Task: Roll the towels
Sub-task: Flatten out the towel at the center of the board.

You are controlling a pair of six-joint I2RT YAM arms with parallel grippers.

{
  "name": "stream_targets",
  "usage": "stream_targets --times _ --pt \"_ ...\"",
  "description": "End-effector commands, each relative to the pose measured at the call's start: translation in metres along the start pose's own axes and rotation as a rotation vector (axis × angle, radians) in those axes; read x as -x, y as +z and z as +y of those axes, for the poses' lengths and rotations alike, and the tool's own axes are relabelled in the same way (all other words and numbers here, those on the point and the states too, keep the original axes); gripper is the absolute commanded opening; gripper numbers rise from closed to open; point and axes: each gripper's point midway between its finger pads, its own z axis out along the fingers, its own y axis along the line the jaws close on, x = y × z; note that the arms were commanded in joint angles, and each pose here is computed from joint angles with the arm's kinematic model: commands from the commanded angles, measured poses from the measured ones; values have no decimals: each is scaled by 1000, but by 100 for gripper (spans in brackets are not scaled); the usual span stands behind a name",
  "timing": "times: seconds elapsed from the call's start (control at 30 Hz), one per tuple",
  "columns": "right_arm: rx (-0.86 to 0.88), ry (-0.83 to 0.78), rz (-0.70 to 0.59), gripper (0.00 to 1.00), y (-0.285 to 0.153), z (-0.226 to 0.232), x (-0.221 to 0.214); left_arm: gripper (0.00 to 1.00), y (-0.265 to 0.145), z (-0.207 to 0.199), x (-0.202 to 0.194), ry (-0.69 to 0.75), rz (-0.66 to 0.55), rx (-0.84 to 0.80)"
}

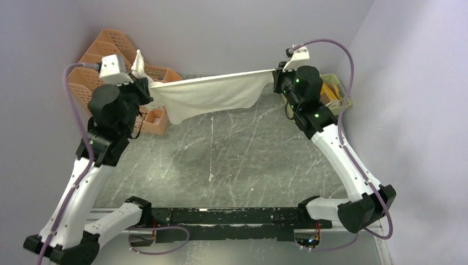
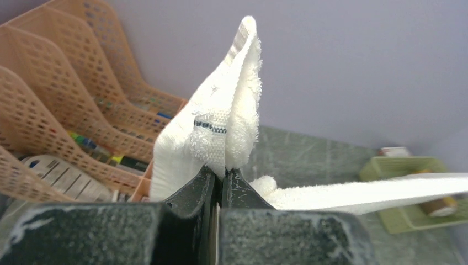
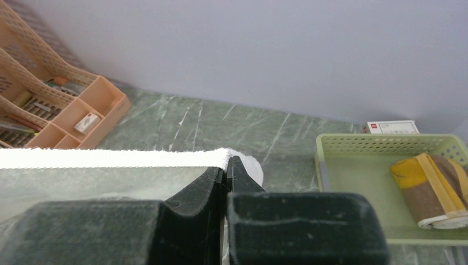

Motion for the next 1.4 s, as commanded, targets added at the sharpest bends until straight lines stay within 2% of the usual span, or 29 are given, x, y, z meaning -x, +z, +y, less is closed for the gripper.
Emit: stream_targets --times 0.0,0.23,0.3,0.4,0.53,0.67,0.8,0.97,1.0,1.03,1.07,1.1,1.13,1.17,1.27,1.37 --pt "-194 22 -112 0 -37 -57 58 7 -26 17 24 -47 -97 25" --pt "-68 78 -285 0 -103 -44 118 7 -72 -12 45 -106 -132 -218" --pt "-1 82 -357 0 -133 -36 132 7 -86 -19 45 -184 -102 -265" --pt "63 92 -388 0 -167 -29 133 7 -97 -24 17 -309 22 -290" --pt "27 88 -283 0 -187 -38 92 7 -105 -7 -62 -451 268 -171" --pt "-111 79 -89 0 -183 -62 34 7 -118 25 -127 -547 417 34" --pt "-223 83 125 0 -152 -73 -19 7 -114 38 -165 -543 517 159" --pt "-224 126 280 0 -90 -60 -82 7 -65 34 -216 -451 587 206" --pt "-234 136 300 0 -75 -59 -93 9 -52 33 -228 -426 606 217" --pt "-247 145 318 2 -60 -61 -103 25 -37 29 -234 -397 610 206" --pt "-258 153 342 27 -44 -63 -113 50 -22 24 -244 -366 629 198" --pt "-257 156 362 67 -28 -66 -122 78 -5 16 -250 -339 646 182" --pt "-259 166 393 93 -11 -71 -131 97 12 10 -255 -296 664 169" --pt "-264 177 428 99 3 -76 -139 100 29 6 -261 -252 690 181" --pt "-259 187 453 100 31 -82 -138 99 65 7 -261 -128 752 276" --pt "-218 195 342 100 29 -78 -108 99 86 -1 -227 -108 660 258"
